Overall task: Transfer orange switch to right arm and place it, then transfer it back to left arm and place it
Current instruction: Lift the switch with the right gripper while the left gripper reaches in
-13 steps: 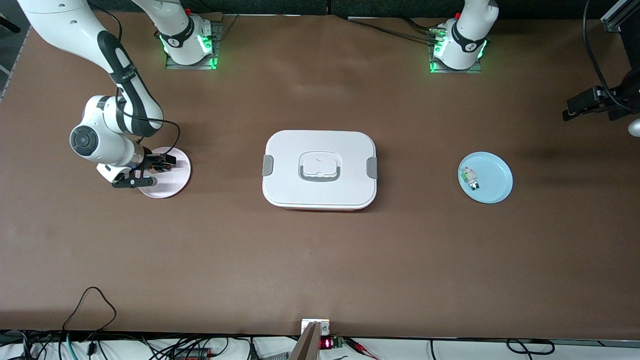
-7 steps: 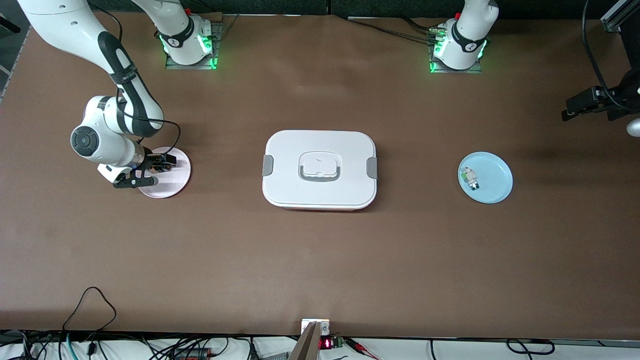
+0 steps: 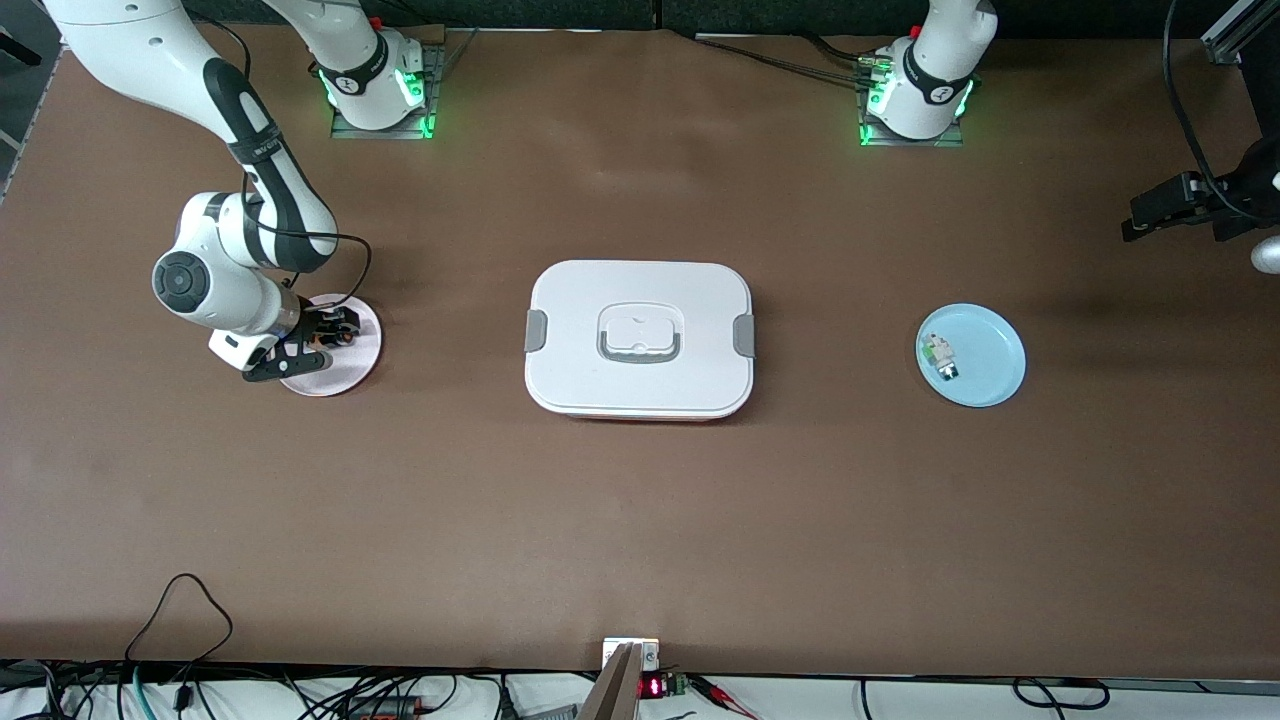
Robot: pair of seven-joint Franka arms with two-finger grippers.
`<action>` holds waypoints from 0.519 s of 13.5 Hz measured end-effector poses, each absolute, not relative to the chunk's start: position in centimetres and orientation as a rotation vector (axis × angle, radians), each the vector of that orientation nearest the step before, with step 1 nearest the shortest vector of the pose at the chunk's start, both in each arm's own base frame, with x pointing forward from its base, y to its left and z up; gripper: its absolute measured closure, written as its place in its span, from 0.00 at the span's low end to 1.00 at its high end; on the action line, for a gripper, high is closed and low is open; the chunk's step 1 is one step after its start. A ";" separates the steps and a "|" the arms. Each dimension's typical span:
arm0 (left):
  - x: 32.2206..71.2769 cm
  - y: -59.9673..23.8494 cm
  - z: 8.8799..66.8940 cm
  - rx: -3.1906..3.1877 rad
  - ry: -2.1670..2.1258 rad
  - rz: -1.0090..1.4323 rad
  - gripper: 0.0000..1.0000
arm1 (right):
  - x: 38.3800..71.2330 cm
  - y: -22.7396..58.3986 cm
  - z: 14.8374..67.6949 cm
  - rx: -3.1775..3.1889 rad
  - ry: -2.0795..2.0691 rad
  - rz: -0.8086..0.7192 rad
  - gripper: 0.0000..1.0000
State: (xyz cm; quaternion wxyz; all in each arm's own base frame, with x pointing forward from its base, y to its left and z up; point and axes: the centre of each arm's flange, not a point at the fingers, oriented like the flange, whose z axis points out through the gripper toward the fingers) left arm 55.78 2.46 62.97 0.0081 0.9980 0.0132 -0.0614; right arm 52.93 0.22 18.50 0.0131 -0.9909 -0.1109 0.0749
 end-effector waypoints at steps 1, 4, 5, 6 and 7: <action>55.8 2.4 63.0 3.119 0.041 -0.192 0.00 | 53.3 1.0 19.5 -3.084 -0.367 0.205 0.27; 55.8 2.4 63.0 3.119 0.039 -0.195 0.00 | 54.8 3.4 25.0 -3.073 -0.437 0.130 0.27; 55.8 2.4 63.0 3.119 0.039 -0.195 0.00 | 55.4 4.0 27.2 -3.070 -0.464 0.110 0.27; 55.8 2.4 63.0 3.119 0.039 -0.196 0.00 | 55.9 4.6 29.2 -3.067 -0.492 0.093 0.27; 55.8 2.4 63.0 3.119 0.039 -0.196 0.00 | 56.5 5.2 31.2 -3.065 -0.520 0.062 0.27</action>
